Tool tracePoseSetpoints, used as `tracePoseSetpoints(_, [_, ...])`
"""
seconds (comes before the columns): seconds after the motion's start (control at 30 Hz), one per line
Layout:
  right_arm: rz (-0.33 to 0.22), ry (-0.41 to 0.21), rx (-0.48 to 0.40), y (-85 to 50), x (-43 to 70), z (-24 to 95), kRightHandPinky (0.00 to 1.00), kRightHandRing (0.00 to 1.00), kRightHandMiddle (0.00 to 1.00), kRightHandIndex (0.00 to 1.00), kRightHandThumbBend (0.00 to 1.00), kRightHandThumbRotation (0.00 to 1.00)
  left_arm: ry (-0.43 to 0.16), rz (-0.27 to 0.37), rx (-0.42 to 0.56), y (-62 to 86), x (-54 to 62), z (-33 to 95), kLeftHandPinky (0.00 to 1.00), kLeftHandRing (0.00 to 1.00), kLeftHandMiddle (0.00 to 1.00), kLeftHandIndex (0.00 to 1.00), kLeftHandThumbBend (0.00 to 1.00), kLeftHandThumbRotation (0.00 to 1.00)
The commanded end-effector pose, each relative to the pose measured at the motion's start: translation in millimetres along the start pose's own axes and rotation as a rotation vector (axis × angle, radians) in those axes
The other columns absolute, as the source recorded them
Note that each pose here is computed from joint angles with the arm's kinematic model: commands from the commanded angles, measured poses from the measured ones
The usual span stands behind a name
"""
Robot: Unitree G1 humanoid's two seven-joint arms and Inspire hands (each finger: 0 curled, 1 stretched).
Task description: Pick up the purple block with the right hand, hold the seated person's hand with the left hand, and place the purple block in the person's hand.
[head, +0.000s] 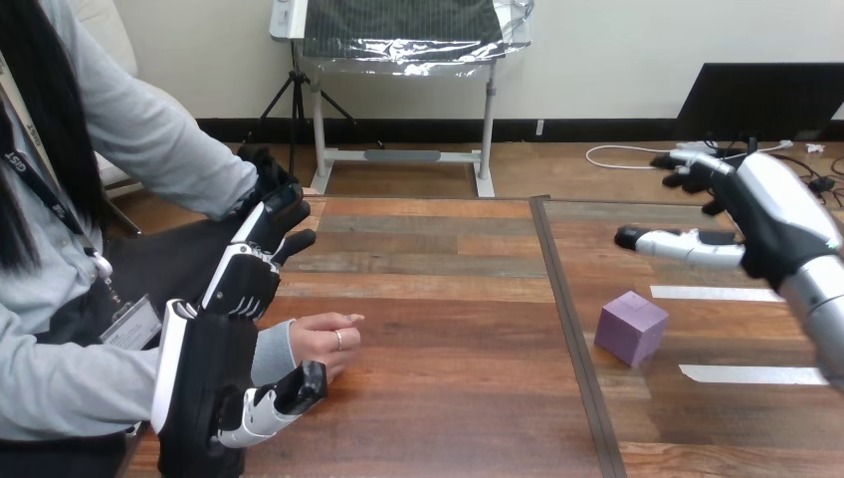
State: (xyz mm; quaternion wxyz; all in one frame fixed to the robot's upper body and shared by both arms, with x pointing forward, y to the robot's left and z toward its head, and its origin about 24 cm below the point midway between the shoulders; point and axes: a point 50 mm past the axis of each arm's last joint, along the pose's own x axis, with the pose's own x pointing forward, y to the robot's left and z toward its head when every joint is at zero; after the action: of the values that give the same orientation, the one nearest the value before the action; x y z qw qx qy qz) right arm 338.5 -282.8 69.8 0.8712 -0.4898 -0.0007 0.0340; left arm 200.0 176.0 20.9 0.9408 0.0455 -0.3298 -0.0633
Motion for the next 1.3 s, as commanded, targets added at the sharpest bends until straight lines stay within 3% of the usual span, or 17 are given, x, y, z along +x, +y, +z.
tracePoseSetpoints(0.0, [-0.06,-0.045,0.03,-7.2,22.7,27.7,0.75,0.86,0.84,0.87,1.0,0.66,-0.07,-0.013,0.004,-1.7,17.4,2.7,0.83,0.9,0.92,0.89,1.0,0.75])
tracePoseSetpoints(0.83, [-0.022,0.104,0.03,19.4,23.2,18.3,0.76,0.85,0.85,0.84,1.0,0.64,-0.072,-0.011,-0.013,-4.7,13.6,4.2,0.86,0.92,0.93,0.89,1.0,0.74])
tracePoseSetpoints(1.27, [0.017,0.14,-0.009,28.4,21.8,15.5,0.74,0.82,0.8,0.86,1.0,0.65,-0.077,-0.012,-0.019,-6.9,11.5,5.4,0.87,0.92,0.93,0.9,1.0,0.74])
